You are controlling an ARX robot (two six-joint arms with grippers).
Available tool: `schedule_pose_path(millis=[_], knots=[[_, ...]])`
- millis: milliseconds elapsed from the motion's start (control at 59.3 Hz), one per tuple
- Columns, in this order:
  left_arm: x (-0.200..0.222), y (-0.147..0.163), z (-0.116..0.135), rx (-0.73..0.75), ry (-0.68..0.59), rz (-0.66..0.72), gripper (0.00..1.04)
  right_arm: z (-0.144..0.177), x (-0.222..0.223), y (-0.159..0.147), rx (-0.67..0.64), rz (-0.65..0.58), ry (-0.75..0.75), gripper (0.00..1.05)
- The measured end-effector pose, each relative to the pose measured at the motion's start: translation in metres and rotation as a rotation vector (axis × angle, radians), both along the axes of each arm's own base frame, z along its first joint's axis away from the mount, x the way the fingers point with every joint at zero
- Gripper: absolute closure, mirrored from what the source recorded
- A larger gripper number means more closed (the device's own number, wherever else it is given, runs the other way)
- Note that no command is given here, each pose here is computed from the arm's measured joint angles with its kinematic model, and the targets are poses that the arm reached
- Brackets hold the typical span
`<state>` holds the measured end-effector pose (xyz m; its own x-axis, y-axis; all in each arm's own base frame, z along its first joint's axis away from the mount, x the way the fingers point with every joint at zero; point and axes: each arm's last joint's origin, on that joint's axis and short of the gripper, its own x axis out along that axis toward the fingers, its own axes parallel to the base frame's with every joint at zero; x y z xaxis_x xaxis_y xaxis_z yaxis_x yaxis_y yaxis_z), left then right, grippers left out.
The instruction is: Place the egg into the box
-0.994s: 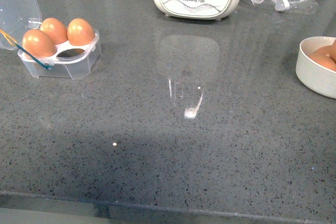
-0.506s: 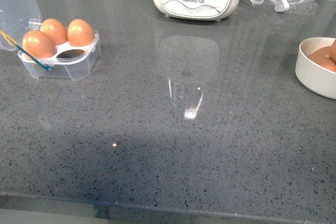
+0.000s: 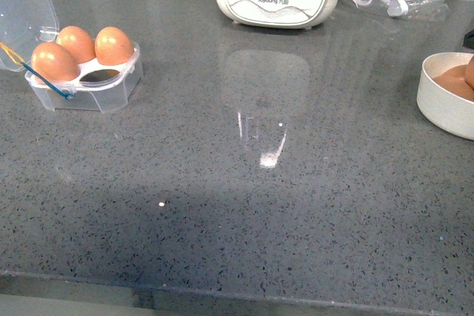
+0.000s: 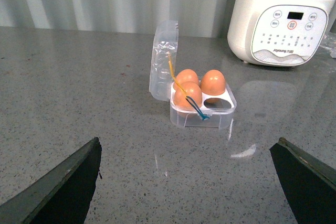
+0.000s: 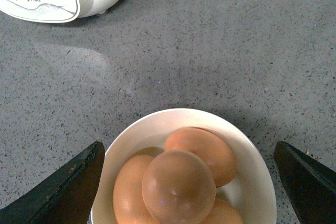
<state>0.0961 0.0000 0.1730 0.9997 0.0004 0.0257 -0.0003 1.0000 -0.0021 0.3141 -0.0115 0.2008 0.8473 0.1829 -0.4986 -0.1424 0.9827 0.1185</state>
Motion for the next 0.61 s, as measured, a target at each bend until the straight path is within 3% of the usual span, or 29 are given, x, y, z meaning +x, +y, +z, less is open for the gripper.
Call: schedule_pose_path(millis=[438,607], knots=[[0.0000,0.0000,0.0000,0.000,0.000,0.000,0.07,-0.0111,-0.0037,0.0001,-0.009,0.012,0.030,0.07],[0.0000,0.0000,0.0000,0.000,0.000,0.000,0.07,-0.0111,-0.0037,0.0001,-0.013,0.014,0.027,0.28]])
